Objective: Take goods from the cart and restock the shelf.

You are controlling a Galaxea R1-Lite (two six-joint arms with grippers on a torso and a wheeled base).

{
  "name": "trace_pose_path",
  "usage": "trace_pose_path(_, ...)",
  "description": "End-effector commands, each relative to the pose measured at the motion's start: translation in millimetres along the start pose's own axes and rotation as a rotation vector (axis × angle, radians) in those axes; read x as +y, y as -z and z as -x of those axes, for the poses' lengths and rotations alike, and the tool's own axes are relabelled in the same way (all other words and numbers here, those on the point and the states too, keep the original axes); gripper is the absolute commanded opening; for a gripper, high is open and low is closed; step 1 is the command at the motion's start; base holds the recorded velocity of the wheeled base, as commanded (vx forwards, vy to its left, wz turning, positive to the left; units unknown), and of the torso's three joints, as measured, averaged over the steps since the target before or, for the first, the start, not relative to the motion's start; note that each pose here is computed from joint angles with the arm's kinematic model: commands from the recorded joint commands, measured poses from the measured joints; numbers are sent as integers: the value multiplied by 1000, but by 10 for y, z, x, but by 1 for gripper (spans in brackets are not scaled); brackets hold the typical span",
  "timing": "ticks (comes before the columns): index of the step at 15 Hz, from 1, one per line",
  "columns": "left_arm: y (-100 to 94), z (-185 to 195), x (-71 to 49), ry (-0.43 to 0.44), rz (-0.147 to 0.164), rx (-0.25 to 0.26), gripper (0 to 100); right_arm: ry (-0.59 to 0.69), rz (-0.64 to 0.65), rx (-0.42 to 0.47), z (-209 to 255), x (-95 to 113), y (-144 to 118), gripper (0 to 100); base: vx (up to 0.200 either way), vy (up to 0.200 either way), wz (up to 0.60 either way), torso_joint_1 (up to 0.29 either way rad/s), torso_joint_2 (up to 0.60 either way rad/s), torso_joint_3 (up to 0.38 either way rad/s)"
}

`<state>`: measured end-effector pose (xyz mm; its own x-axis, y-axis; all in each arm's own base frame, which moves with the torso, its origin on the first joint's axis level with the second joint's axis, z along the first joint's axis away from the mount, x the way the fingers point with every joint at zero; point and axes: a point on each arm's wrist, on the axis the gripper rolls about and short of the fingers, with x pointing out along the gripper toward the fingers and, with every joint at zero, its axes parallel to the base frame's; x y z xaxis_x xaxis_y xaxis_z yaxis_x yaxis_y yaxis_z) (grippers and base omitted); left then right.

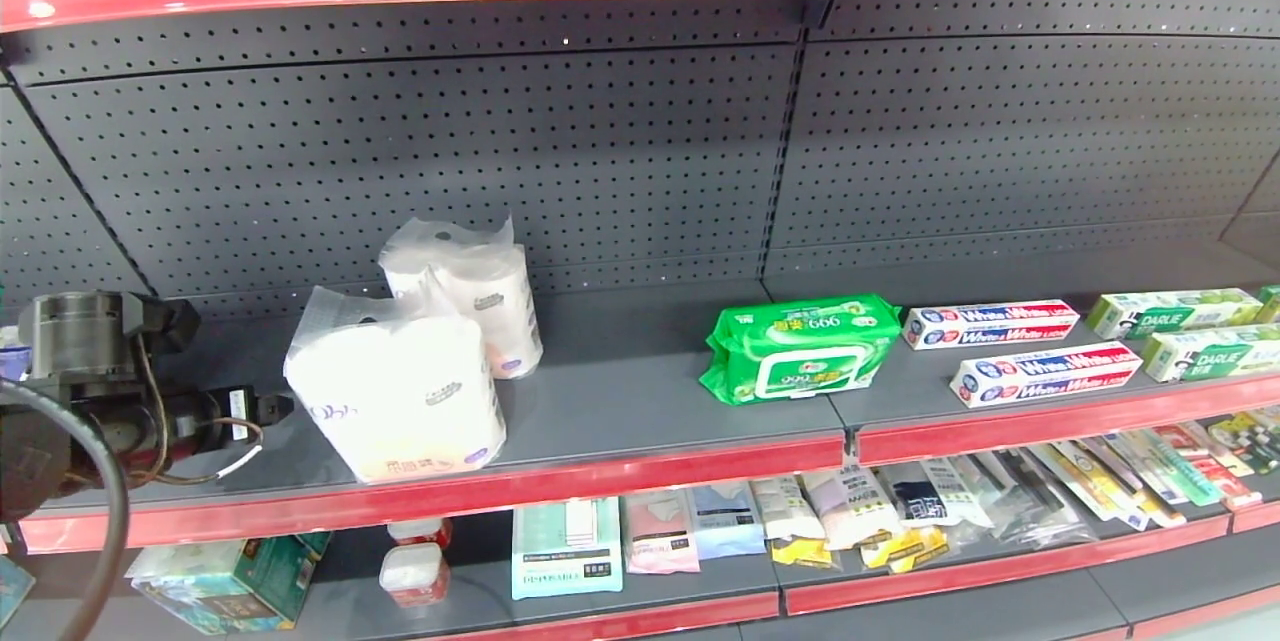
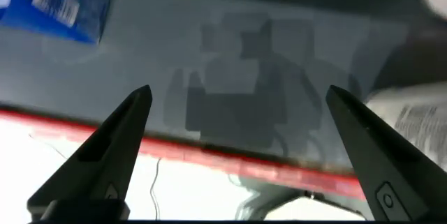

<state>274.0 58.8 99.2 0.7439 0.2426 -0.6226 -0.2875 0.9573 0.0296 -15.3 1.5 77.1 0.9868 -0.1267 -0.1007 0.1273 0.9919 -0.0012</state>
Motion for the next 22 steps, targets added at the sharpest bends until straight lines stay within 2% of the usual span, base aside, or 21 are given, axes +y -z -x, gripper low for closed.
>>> trace_pose_path(1, 0, -160, -41, 5, -6, -4, 100, 0, 0, 2, -1, 0, 0, 100, 0, 0, 0, 0, 0, 0)
trace_pose_path(5, 41, -186, -145, 28, -29, 6, 100, 0, 0, 2, -1, 0, 0, 100, 0, 0, 0, 0, 0, 0)
trace_pose_path(13, -18, -220, -245, 47, -46, -14, 100, 0, 0, 2, -1, 0, 0, 100, 0, 0, 0, 0, 0, 0)
trace_pose_path(17, -70, -241, -295, 58, -53, -42, 100, 0, 0, 2, -1, 0, 0, 100, 0, 0, 0, 0, 0, 0)
trace_pose_path(22, -69, -234, -336, 67, -61, -45, 100, 0, 0, 2, -1, 0, 0, 100, 0, 0, 0, 0, 0, 0)
